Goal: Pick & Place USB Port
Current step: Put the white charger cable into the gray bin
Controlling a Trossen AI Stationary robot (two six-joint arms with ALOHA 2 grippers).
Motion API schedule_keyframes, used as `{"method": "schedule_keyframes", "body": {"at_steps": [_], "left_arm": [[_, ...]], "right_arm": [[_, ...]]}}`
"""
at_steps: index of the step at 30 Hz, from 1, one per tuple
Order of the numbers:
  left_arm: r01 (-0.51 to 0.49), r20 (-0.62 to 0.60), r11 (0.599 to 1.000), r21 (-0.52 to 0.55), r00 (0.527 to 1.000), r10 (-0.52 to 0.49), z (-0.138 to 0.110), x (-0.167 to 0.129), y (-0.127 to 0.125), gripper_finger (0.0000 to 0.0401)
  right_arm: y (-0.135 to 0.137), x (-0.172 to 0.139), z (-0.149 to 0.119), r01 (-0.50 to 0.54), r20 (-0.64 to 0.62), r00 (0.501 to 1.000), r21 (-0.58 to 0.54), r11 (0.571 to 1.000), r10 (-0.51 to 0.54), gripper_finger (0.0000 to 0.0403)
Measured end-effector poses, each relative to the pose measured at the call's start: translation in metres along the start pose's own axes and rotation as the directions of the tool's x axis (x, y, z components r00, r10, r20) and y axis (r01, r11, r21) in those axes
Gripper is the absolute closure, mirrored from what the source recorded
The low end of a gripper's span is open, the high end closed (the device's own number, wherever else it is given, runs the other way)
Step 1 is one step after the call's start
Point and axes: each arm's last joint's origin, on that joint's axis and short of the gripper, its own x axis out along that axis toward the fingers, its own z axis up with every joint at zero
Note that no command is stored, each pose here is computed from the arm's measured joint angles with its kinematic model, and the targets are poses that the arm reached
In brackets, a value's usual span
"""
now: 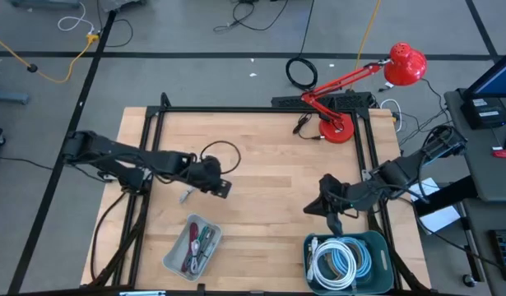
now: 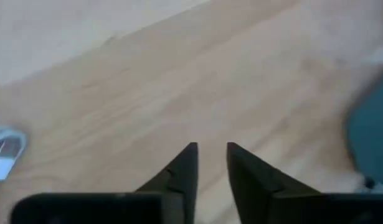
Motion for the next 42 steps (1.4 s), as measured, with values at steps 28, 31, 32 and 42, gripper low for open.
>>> {"method": "schedule_keyframes", "body": {"at_steps": [28,31,32,42], "left_arm": [[-0.482,-0.239,0.870,0.106,0.837,0.493,-0.018,0.019,0.088,0.0205],[-0.476,-0.258,0.876,0.078,0.839,0.479,-0.022,0.026,0.096,0.0205],[-0.481,-0.265,0.874,0.065,0.836,0.480,-0.023,0.027,0.099,0.0205],[-0.463,-0.292,0.884,-0.059,0.855,0.428,-0.030,0.037,0.108,0.0361]], "right_arm": [[0.006,-0.004,-0.011,0.018,-0.018,1.000,0.010,1.000,-0.018,0.0403],[0.006,-0.004,-0.011,0.018,-0.018,1.000,0.011,1.000,-0.017,0.0403],[0.006,-0.004,-0.011,0.018,-0.018,1.000,0.014,1.000,-0.017,0.0403],[0.005,-0.004,-0.010,0.033,-0.001,0.999,0.009,0.999,-0.033,0.0403]]}}
